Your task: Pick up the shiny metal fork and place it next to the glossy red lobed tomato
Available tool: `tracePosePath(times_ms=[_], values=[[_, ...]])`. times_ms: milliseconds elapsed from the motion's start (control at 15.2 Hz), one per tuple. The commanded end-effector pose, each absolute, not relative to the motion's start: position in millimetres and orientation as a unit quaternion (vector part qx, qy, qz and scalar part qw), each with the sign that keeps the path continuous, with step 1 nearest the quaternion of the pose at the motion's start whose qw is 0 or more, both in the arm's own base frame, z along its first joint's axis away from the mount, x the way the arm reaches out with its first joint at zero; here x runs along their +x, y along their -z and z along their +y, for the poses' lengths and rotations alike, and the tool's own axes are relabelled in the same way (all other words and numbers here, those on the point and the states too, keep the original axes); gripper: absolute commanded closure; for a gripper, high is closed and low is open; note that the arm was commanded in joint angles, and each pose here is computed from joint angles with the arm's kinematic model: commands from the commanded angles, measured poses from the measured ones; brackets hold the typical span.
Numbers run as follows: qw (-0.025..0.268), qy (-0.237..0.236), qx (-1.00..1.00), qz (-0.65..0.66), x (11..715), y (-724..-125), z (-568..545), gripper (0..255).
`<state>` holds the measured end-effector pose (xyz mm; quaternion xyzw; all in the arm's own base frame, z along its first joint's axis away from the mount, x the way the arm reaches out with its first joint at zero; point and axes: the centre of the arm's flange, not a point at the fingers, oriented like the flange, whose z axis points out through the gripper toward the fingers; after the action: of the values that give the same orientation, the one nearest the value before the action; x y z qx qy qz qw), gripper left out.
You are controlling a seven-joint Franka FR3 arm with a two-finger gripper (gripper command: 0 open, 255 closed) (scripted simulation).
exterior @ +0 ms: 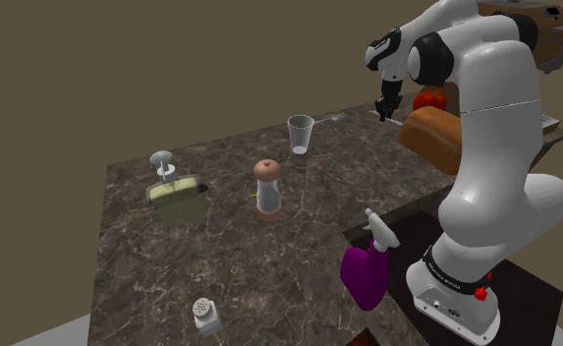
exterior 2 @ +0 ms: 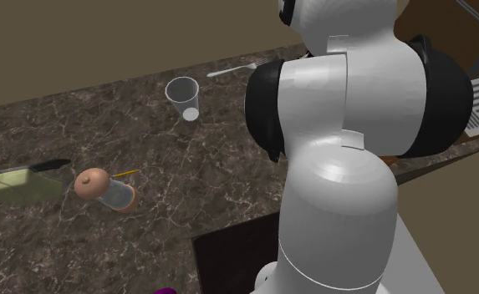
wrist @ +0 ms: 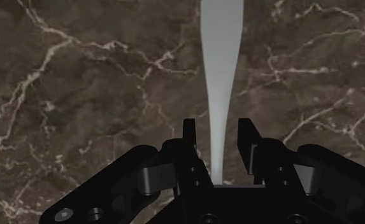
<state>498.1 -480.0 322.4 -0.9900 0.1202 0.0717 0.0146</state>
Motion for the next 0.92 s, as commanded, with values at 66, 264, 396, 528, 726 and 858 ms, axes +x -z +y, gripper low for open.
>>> tracePosePath(times_ms=[66,264,396,528,726,858], values=[[0.015,-0.072,-0.99,0.12,498,-323,-480,0],[0.015,-0.072,-0.99,0.12,498,-323,-480,0],[0.015,-0.072,-0.99,0.12,500,-336,-481,0],[0.015,-0.072,-0.99,0.12,504,-362,-482,0],[0.015,-0.072,-0.99,0.12,505,-372,-482,0],[0.015,-0.072,-0.99,0.12,505,-372,-482,0]])
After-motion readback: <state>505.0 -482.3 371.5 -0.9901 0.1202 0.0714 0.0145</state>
